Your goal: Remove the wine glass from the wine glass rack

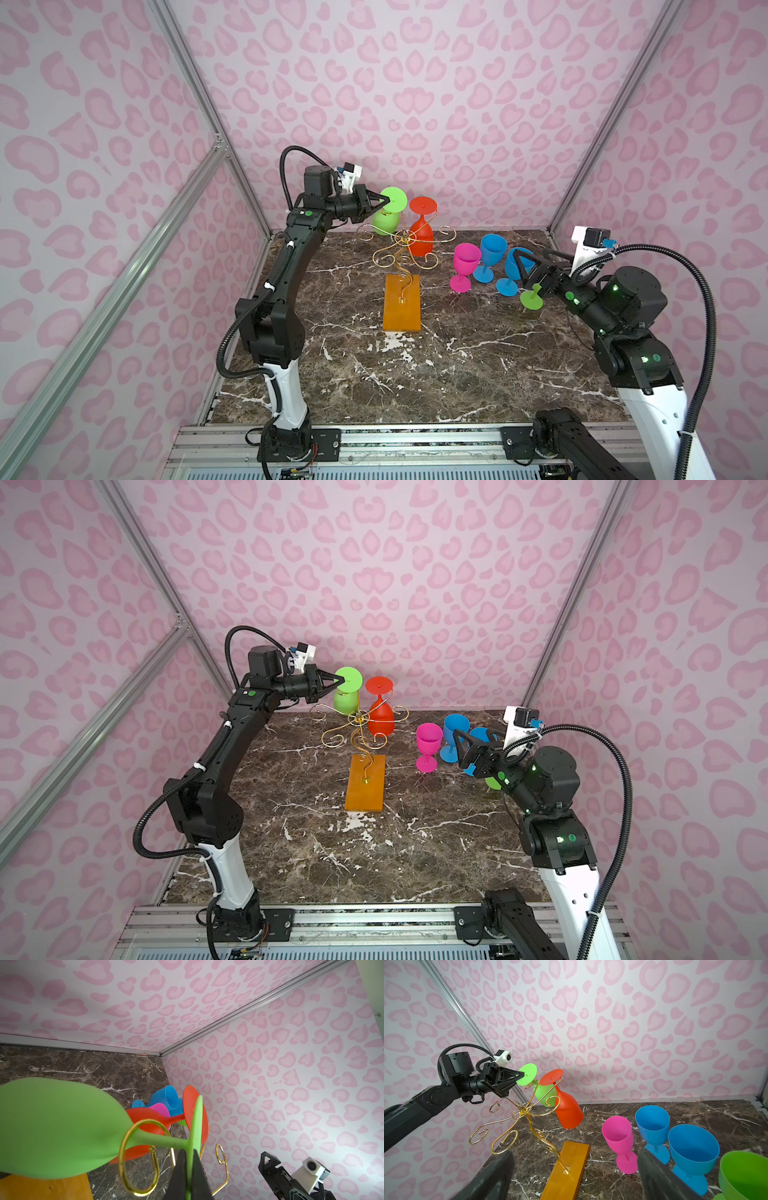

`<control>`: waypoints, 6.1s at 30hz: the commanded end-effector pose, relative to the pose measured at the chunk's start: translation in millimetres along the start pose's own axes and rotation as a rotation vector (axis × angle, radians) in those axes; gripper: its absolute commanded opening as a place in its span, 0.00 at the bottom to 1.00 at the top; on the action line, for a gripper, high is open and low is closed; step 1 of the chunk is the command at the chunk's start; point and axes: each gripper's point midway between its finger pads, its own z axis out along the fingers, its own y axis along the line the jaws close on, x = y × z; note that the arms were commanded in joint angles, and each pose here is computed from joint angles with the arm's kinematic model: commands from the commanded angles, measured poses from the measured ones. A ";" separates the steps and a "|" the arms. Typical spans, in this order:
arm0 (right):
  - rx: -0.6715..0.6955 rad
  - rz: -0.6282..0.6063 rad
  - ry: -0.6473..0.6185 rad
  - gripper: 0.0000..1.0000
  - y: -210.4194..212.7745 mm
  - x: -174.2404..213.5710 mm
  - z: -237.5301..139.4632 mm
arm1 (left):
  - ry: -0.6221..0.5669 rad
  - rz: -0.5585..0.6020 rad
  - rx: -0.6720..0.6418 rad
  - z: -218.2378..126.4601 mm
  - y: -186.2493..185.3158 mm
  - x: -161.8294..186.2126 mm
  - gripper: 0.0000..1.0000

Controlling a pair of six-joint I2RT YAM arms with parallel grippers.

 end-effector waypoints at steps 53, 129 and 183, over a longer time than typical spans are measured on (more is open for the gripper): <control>-0.005 -0.004 -0.014 0.95 0.3 1.9 -3.7 | 0.041 0.094 -0.014 -10.8 -15.1 14.7 0.03; 0.007 -0.009 -0.010 0.95 -0.2 5.5 -11.5 | 0.019 0.040 -0.041 -40.9 6.6 2.8 0.03; -0.023 -0.041 -0.021 0.94 5.3 -2.7 -4.2 | -0.385 0.119 -0.011 -165.6 -59.1 -87.1 0.03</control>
